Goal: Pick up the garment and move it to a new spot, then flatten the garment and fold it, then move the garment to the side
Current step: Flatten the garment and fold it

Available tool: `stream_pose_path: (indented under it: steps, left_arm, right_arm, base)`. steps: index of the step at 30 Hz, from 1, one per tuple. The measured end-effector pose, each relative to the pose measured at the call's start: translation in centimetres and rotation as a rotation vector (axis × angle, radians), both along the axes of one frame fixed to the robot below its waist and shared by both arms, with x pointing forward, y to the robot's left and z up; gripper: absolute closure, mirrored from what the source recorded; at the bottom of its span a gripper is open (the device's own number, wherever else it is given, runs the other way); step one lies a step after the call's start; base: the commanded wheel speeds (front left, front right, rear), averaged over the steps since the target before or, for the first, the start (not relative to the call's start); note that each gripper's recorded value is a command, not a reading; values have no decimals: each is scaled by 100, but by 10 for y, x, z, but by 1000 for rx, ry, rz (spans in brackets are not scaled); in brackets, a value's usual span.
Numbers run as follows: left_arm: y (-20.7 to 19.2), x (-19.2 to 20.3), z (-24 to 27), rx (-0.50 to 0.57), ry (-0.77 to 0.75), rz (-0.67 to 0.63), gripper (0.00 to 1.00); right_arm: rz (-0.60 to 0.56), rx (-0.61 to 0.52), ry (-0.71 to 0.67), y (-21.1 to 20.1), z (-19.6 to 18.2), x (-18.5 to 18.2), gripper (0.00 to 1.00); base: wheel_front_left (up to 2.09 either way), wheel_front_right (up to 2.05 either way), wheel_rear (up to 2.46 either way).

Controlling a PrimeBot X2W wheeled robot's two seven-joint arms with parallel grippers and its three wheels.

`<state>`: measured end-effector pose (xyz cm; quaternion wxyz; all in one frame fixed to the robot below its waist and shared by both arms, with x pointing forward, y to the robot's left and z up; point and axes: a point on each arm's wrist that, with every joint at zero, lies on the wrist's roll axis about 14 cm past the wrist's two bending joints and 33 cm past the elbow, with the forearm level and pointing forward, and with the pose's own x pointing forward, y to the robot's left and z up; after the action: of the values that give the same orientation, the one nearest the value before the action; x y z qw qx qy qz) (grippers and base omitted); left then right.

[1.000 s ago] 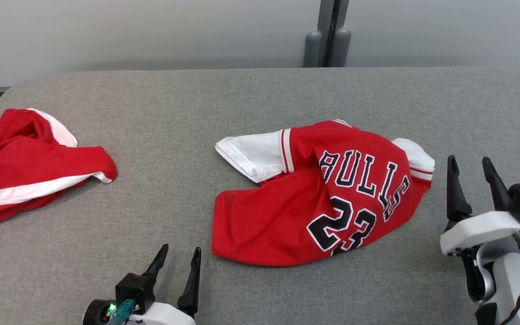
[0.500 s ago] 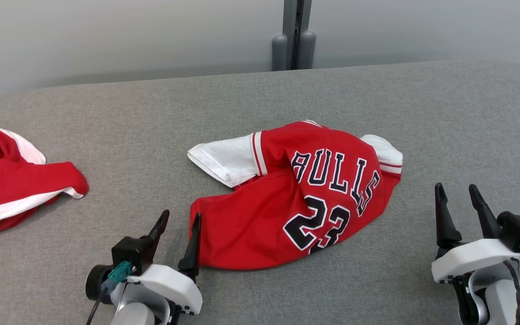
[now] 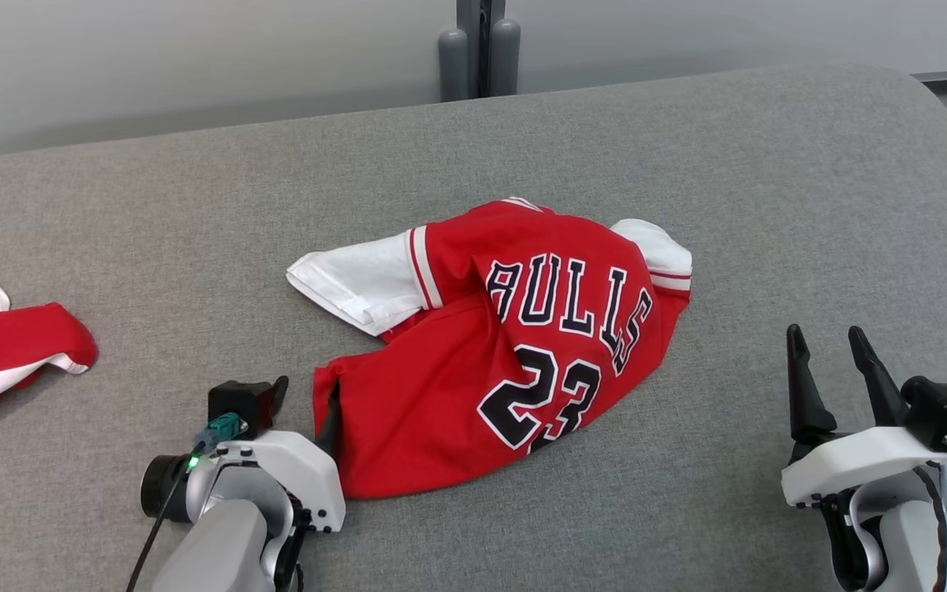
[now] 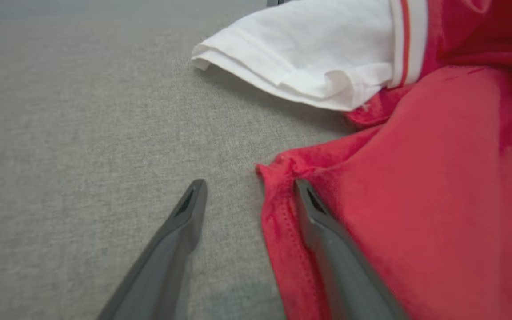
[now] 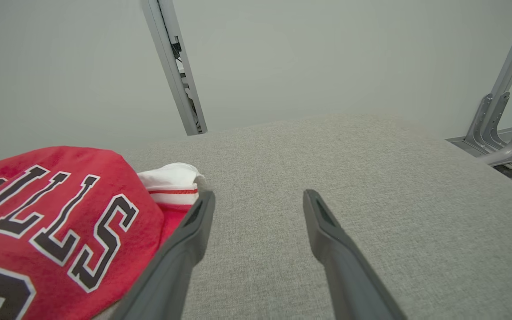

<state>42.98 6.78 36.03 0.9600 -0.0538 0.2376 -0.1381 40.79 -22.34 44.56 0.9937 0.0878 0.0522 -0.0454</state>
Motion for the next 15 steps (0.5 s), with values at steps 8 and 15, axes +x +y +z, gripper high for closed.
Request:
stream_pose_path:
  steps: [8,15]
  left_arm:
    - [-9,-8,-8,-10,23,-43,100]
    - [-13,22,30,-17,-116,-33,100]
  right_arm:
    - [-9,1,8,-3,-3,0,0]
    - [11,14,-5,5,0,8,0]
  base:
    - [0,0,0]
    - [0,0,0]
